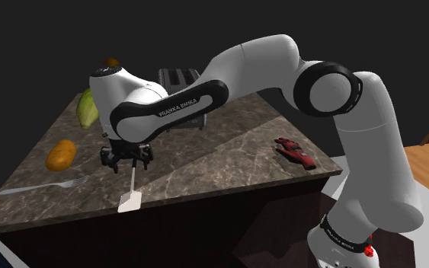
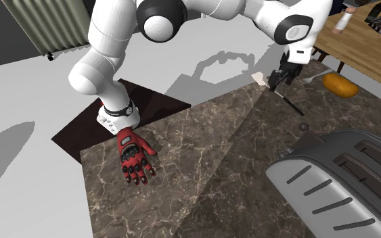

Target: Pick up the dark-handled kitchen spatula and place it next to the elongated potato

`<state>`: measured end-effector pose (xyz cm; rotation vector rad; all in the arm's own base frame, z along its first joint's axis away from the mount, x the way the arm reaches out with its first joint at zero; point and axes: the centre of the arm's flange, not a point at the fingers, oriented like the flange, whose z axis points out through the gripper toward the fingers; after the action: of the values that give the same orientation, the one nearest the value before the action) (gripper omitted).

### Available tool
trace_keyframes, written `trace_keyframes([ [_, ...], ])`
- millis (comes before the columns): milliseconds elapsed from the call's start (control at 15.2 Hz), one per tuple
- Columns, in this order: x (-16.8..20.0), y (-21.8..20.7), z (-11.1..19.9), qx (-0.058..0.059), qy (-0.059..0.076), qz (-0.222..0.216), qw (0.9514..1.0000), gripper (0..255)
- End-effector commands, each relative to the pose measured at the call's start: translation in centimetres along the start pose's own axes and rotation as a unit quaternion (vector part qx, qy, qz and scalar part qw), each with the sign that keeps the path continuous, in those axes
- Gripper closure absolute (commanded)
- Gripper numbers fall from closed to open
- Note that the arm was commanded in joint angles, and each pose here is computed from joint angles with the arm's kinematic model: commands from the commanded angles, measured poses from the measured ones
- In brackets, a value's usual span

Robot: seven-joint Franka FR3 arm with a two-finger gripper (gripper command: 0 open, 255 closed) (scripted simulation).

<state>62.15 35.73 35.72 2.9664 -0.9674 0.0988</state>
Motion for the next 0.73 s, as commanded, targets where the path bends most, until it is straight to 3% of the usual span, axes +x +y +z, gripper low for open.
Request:
trace_keyframes([
  [0, 0.0, 0.1, -2.0, 0.0, 0.0, 0.0, 1.0, 0],
  [132, 0.0, 0.1, -4.3, 0.0, 0.0, 0.0, 1.0, 0],
  [660, 0.0, 0.1, -4.3, 0.0, 0.0, 0.0, 1.0, 0],
])
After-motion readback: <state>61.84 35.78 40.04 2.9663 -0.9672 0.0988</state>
